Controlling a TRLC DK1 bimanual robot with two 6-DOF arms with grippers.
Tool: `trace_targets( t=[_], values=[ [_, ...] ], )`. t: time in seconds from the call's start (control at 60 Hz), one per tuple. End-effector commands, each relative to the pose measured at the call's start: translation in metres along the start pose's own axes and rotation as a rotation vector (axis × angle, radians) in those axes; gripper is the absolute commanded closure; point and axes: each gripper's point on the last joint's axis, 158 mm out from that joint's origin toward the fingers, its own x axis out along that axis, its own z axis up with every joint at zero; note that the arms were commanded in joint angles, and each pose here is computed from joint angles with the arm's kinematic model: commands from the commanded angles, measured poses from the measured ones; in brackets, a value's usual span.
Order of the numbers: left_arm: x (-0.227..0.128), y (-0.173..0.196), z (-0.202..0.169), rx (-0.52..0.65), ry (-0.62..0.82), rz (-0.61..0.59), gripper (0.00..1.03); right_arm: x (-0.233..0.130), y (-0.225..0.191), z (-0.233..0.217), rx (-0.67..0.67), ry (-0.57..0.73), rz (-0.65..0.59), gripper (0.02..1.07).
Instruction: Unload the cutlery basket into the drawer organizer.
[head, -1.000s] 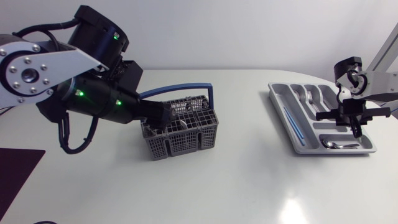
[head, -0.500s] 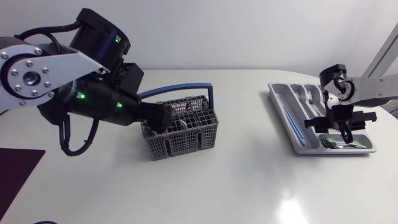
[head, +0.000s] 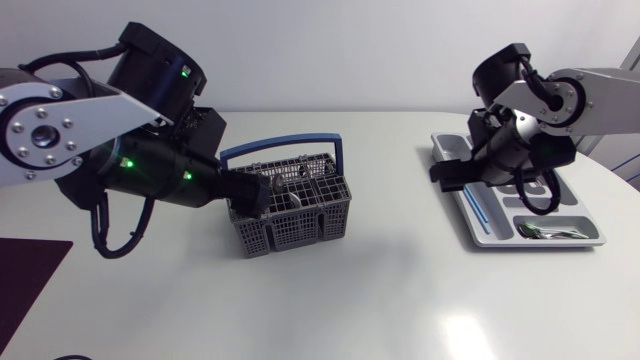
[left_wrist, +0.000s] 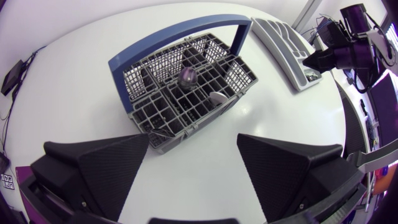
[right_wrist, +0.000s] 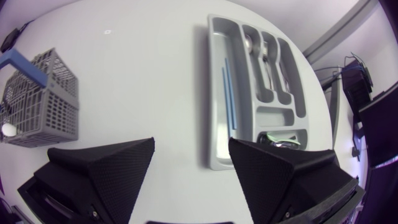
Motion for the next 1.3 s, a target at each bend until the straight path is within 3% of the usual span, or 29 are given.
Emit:
trace_targets(
  t=[0.0,0.333,0.567,1.0,1.283],
  values=[
    [-0.002,0.006,-0.005,-0.008,-0.006,0.016,0.04,-0.02,0.031,0.01,-0.012,-0.038,0.069,0.2],
    [-0.002,0.017,-0.01,-0.096,0.007,0.043,0.04,-0.069,0.121,0.017,-0.143,-0.092,0.331,0.18],
    [-0.001,0.019,-0.016,-0.121,0.014,0.048,0.04,-0.082,0.154,0.012,-0.208,-0.098,0.412,0.18],
    [0.002,0.008,0.011,-0.034,-0.061,0.054,0.04,-0.083,0.169,-0.006,-0.236,-0.068,0.474,0.18],
    [0.01,-0.014,0.016,-0.217,0.011,0.032,0.04,-0.08,0.164,-0.014,-0.214,-0.048,0.479,0.17]
  ],
)
